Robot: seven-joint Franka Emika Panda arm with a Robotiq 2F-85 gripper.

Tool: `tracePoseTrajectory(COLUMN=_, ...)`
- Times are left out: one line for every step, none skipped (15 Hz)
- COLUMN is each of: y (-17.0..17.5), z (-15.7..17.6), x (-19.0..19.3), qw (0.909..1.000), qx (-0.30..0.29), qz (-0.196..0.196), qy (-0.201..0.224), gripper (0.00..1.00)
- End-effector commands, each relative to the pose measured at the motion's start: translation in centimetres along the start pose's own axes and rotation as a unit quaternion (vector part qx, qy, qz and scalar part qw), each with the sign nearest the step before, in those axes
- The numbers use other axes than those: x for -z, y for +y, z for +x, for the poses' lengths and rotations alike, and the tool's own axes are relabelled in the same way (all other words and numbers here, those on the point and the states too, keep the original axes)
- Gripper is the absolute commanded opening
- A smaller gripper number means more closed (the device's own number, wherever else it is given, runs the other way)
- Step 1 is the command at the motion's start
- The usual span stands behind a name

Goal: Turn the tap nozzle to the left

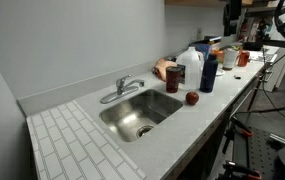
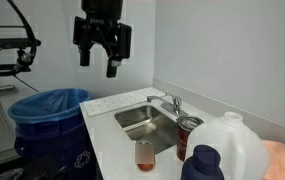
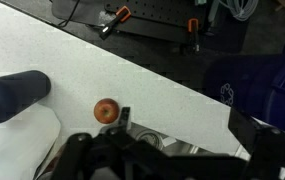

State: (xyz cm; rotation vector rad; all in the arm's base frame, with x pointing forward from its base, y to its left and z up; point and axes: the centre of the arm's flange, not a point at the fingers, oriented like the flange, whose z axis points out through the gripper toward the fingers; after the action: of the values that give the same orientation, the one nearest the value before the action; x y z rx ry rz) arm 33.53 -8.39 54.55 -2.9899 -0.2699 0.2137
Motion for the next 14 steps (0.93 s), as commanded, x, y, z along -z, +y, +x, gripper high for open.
tracePoseTrajectory(y=0.0, z=0.0, x=0.0, qw=1.0, qx=0.0, qz=0.0, qy=0.0, gripper=1.0)
tracePoseTrajectory(y=0.0, z=0.0, x=0.0, qw=1.0, qx=0.0, qz=0.0, qy=0.0, gripper=1.0)
tracePoseTrajectory(y=0.0, z=0.0, x=0.0, qw=1.0, qx=0.0, qz=0.0, qy=0.0, gripper=1.0)
tracePoseTrajectory(y=0.0, z=0.0, x=0.0, qw=1.0, qx=0.0, qz=0.0, qy=0.0, gripper=1.0)
tracePoseTrajectory(y=0.0, z=0.0, x=0.0, qw=1.0, qx=0.001, qz=-0.002, qy=0.0, gripper=1.0)
tracePoseTrajectory(y=0.1, z=0.0, x=0.0, qw=0.9999, qx=0.007, qz=-0.006, qy=-0.005, gripper=1.0)
tracePoseTrajectory(y=0.6, z=6.8, x=3.0, qw=0.9997, qx=0.016, qz=-0.019, qy=-0.005, gripper=1.0)
tracePoseTrajectory(y=0.7, z=7.8, x=2.6, qw=0.9994, qx=0.023, qz=-0.025, qy=-0.003, gripper=1.0)
tracePoseTrajectory(y=0.4, z=9.2, x=3.3, qw=0.9991, qx=0.027, qz=-0.033, qy=-0.004, gripper=1.0)
tracePoseTrajectory(y=0.2, z=11.0, x=3.6, qw=0.9984, qx=0.035, qz=-0.043, qy=-0.007, gripper=1.0)
tracePoseTrajectory(y=-0.1, z=13.1, x=3.7, qw=0.9976, qx=0.042, qz=-0.053, qy=-0.012, gripper=1.0)
tracePoseTrajectory(y=-0.3, z=15.2, x=3.8, qw=0.9969, qx=0.042, qz=-0.065, qy=-0.01, gripper=1.0)
tracePoseTrajectory(y=-0.4, z=17.3, x=3.8, qw=0.9965, qx=0.048, qz=-0.067, qy=-0.014, gripper=1.0)
tracePoseTrajectory(y=-0.6, z=19.5, x=3.6, qw=0.9962, qx=0.051, qz=-0.069, qy=-0.015, gripper=1.0)
